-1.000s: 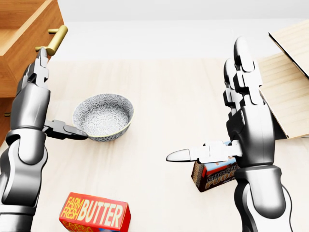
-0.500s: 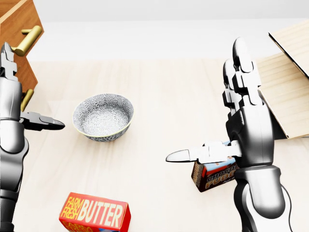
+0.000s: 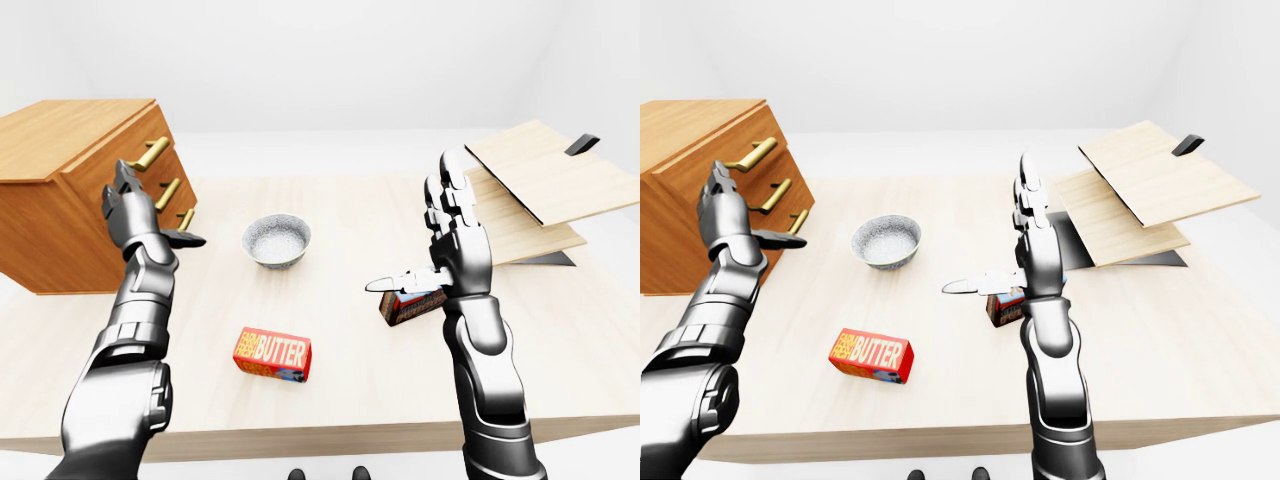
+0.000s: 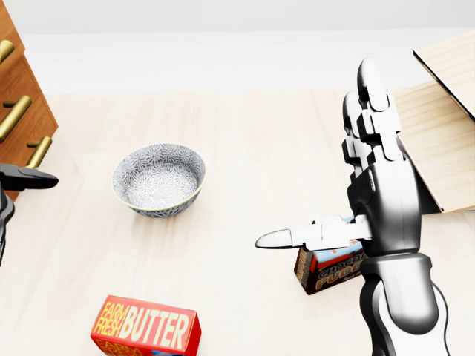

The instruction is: Close the top drawer of the cabinet.

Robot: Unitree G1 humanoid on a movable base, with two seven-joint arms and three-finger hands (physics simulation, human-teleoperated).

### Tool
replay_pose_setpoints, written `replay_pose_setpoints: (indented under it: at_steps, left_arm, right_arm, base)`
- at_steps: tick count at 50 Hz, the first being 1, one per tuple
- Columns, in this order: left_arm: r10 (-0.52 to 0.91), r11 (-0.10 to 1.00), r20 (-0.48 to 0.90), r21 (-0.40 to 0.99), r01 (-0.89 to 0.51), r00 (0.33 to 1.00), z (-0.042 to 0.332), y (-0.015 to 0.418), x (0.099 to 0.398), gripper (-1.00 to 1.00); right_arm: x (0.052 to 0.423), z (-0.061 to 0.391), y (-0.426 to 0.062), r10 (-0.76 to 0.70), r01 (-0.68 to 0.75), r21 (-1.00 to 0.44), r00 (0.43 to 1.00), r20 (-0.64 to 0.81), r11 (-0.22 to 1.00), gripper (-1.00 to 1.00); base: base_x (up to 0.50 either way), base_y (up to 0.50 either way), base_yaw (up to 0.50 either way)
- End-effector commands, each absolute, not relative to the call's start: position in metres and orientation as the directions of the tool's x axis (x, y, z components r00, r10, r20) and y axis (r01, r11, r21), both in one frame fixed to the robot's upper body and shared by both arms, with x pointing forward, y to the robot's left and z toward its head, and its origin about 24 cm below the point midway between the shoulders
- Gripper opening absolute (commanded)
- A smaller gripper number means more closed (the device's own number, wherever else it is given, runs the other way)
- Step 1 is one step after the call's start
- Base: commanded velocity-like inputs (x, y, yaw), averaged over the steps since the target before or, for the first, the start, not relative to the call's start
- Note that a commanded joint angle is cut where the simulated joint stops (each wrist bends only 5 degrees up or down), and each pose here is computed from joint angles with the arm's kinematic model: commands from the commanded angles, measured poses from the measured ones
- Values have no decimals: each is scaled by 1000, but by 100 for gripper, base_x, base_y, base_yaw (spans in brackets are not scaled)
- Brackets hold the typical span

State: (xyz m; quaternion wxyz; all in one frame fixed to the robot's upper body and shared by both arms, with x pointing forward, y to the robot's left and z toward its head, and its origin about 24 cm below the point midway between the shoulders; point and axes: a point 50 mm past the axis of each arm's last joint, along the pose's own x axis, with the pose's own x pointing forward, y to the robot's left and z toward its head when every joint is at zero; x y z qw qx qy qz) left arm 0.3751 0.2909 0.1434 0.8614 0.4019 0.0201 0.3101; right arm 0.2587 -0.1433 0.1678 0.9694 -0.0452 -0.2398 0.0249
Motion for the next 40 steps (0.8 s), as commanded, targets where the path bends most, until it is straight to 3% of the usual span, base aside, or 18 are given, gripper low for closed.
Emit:
replay_pose_setpoints:
  at_steps: [1, 40]
  left_arm:
    - [637, 446, 202, 691, -569, 744, 147, 310, 373, 100]
    - [662, 439, 234, 649, -621, 712, 165, 318, 374, 100]
  right_arm:
    - [259, 168, -143, 71, -27, -101, 884, 461, 995, 100]
    - [260, 164, -143, 70, -28, -100, 891, 448, 995, 100]
  base:
    - [0, 0, 0]
    - [0, 0, 0]
